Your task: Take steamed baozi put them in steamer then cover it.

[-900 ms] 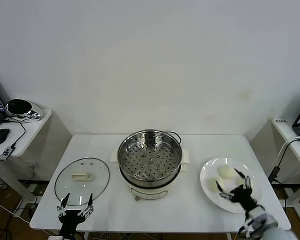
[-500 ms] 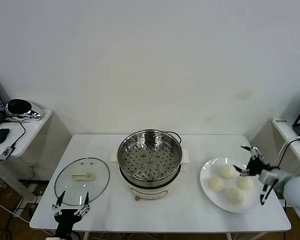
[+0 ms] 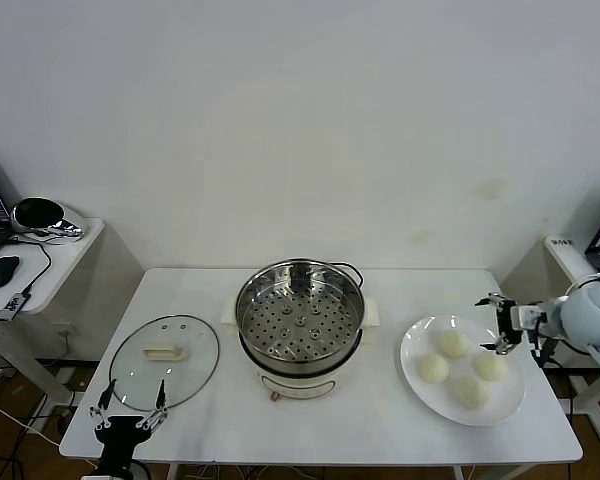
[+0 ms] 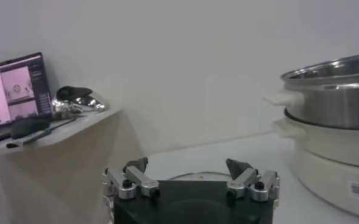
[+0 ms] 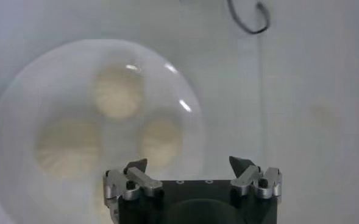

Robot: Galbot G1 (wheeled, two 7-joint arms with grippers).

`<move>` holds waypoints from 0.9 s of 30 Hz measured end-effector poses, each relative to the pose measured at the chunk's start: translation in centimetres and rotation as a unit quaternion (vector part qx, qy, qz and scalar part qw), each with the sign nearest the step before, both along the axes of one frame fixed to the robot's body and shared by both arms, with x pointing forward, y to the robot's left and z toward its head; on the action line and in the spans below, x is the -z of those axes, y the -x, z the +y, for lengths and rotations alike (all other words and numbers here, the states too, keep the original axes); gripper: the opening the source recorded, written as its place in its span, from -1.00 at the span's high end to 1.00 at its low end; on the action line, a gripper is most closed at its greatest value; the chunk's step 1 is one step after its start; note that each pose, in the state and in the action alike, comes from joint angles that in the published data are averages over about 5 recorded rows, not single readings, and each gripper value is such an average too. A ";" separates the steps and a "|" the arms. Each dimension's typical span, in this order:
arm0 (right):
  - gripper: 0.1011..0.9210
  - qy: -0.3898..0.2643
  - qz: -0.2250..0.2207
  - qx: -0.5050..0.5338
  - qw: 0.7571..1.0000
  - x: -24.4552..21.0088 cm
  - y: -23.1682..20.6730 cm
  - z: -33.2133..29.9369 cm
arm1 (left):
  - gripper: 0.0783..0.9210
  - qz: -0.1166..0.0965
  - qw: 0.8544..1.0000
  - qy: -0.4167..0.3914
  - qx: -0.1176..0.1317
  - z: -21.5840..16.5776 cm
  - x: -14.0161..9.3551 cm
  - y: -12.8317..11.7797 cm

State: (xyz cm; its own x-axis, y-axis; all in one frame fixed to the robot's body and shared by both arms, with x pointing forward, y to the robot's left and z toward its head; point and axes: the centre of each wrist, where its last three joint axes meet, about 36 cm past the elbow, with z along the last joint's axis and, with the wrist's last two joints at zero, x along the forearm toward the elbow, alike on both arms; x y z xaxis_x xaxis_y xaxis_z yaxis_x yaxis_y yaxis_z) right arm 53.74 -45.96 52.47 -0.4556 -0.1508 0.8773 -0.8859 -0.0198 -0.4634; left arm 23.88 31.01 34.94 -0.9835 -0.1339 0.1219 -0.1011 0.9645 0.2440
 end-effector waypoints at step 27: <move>-0.73 0.050 0.101 -0.019 0.993 7.2 -8.5 4.9 | -0.77 -0.003 1.000 -0.018 -0.011 1.1 0.1 0.1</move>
